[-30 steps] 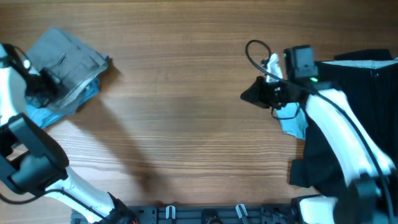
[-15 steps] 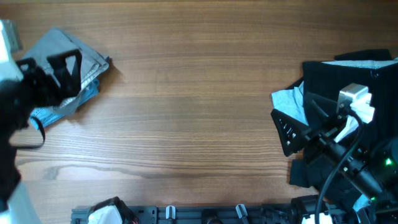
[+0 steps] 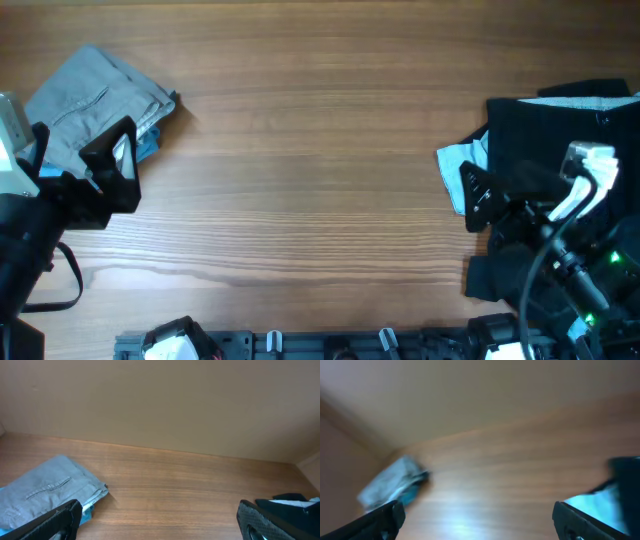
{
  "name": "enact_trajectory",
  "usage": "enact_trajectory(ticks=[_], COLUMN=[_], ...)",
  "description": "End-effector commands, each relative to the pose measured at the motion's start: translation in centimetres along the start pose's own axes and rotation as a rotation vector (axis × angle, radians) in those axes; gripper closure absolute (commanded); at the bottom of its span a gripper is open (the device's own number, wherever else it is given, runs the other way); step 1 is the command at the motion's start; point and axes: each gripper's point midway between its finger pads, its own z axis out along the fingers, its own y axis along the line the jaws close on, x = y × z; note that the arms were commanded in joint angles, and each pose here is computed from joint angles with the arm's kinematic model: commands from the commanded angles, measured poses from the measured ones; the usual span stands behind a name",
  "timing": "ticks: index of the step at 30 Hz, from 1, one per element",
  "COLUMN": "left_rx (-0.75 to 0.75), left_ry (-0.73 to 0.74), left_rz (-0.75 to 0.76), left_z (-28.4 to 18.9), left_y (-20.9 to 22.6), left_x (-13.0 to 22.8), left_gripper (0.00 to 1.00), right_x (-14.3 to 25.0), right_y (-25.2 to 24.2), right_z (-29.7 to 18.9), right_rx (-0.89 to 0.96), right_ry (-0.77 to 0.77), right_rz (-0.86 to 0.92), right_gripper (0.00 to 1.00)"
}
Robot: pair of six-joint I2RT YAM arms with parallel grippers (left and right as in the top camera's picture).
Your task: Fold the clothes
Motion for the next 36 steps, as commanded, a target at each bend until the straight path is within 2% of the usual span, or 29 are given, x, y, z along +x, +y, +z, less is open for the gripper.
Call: enact_trajectory(ticks=[1,4,7,9,10,12,15,17,20,28,36], left_rx=[0.006,0.006,0.006,0.006,0.006,0.006,0.006,0.006,0.006,0.006,0.006], left_ry=[0.0,0.0,0.0,0.0,0.0,0.0,0.0,0.0,0.0,0.0,0.0], left_rz=[0.025,0.026,0.025,0.026,0.026,0.026,0.026,0.026,0.025,0.026,0.026], left_z=[0.0,0.0,0.0,0.0,0.0,0.0,0.0,0.0,0.0,0.0,0.0], left_y=[-0.1,-0.1,-0.1,-0.1,-0.1,-0.1,-0.1,-0.1,-0.1,-0.1,-0.1], left_x=[0.0,0.0,0.0,0.0,0.0,0.0,0.0,0.0,0.0,0.0,0.0], left_gripper=[0.0,0.0,0.0,0.0,0.0,0.0,0.0,0.0,0.0,0.0,0.0], right_x=[-0.9,0.9,5.9,11.0,12.4,15.3,17.2,16.4,15.7,14.9,14.9], right_y=[-5.9,-7.4,-9.3,-11.4,-11.9,-11.6,-10.9,-10.1,-9.9,-9.5,-9.5], right_z=[-1.7,-2.0,-1.5,0.5,1.5,5.2,7.9,8.0,7.9,8.5,8.5], right_rx=[0.322,0.335,0.323,0.329,0.319,0.199,0.073,0.047,0.057,0.023,0.023], right_ry=[-0.13,-0.224,-0.231,-0.191,-0.178,-0.154,-0.173,-0.219,-0.251,-0.356,-0.358], right_rz=[-0.103,-0.044,0.167,0.304,0.319,0.175,0.035,-0.155,-0.324,-0.324,-0.324], right_gripper=[0.0,0.0,0.0,0.0,0.0,0.0,0.0,0.0,0.0,0.0,0.0])
